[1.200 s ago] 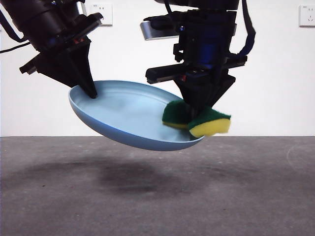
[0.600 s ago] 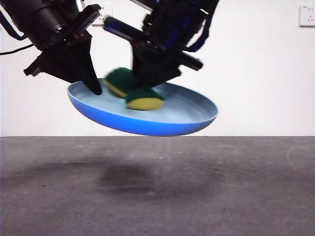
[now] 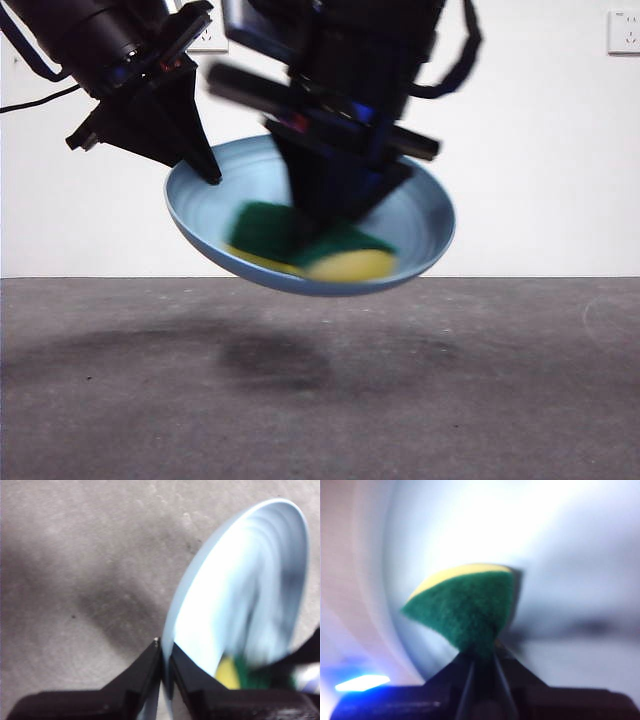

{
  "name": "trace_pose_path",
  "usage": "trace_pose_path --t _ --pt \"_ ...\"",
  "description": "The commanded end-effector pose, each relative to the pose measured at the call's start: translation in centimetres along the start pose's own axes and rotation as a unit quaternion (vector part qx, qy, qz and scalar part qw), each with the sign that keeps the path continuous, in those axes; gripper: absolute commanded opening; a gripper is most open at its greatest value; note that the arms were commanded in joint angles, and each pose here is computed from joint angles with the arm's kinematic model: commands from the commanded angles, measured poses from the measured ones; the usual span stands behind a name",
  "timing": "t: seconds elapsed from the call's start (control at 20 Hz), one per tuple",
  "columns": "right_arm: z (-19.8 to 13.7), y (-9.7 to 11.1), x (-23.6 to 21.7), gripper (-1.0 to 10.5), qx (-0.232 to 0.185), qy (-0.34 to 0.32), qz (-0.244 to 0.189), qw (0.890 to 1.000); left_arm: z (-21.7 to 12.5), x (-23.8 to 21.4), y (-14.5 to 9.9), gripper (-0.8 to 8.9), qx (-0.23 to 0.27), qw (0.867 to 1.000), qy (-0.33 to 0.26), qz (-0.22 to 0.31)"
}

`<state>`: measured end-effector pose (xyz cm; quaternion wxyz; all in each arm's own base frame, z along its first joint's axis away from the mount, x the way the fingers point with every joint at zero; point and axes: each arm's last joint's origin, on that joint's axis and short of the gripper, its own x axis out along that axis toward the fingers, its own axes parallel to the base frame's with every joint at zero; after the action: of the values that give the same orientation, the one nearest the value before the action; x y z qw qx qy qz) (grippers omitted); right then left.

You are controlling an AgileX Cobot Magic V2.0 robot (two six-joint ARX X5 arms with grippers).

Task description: Pick up the plate,pick up the cloth,clean the plate with the cloth

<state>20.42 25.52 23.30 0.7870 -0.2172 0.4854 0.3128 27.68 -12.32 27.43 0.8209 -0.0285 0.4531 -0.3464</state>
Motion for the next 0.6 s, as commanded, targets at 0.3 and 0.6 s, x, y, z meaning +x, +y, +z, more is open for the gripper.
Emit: trace_pose_path --t 0.3,0.6 --pt "0.9 -3.2 0.9 -0.2 0.037 -0.049 -0.164 0.985 -0.6 -0.1 -0.2 -0.09 -0.014 0.999 0.03 -0.021" --pt "2.8 -3.2 0.7 -0.2 0.061 -0.144 -0.089 0.984 -0.7 -0.1 -0.3 -0.09 -0.01 0.999 0.034 -0.031"
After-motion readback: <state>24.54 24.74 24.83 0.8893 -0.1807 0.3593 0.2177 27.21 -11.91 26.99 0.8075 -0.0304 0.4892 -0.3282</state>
